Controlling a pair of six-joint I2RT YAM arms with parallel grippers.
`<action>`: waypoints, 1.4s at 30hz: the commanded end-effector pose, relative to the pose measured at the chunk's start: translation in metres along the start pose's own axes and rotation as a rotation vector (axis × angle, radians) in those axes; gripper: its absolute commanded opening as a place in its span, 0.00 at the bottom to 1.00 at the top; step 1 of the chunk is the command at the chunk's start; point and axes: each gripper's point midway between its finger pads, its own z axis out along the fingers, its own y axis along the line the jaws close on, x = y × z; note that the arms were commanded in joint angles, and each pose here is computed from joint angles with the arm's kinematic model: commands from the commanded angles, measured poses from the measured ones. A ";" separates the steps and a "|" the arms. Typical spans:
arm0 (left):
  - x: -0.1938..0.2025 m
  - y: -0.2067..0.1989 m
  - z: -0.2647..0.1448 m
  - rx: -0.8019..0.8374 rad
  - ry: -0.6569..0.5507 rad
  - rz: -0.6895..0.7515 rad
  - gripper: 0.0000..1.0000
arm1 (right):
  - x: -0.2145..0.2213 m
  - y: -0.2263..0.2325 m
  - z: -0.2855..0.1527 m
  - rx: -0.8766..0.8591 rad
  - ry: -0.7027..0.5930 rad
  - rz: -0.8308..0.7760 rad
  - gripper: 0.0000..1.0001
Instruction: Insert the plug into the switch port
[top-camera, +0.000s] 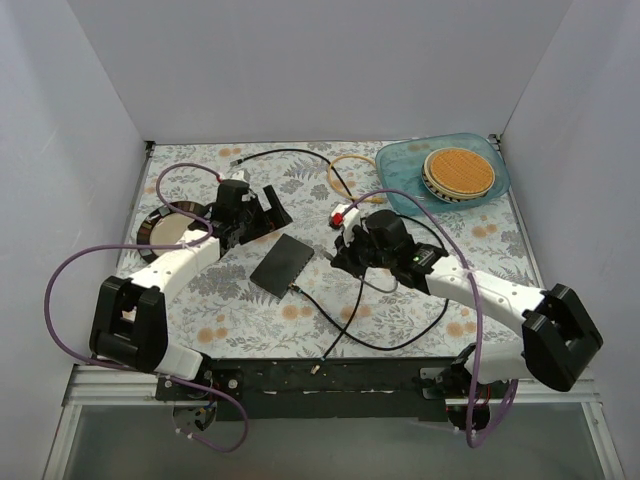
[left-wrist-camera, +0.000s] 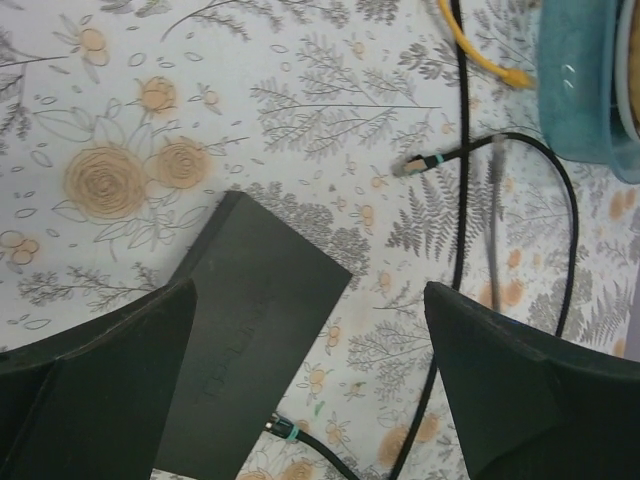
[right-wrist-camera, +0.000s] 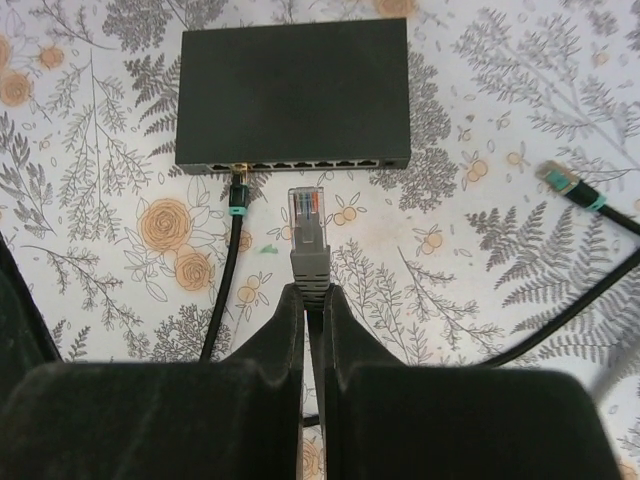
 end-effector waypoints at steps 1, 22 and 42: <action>-0.009 0.025 0.004 -0.072 -0.062 -0.022 0.98 | 0.014 0.008 0.017 -0.051 0.045 0.050 0.01; 0.045 0.071 0.020 -0.080 0.013 -0.018 0.93 | 0.051 0.036 0.080 -0.008 0.269 0.147 0.01; 0.064 0.063 0.025 0.023 0.071 0.030 0.78 | 0.079 0.035 0.102 0.026 0.387 0.140 0.01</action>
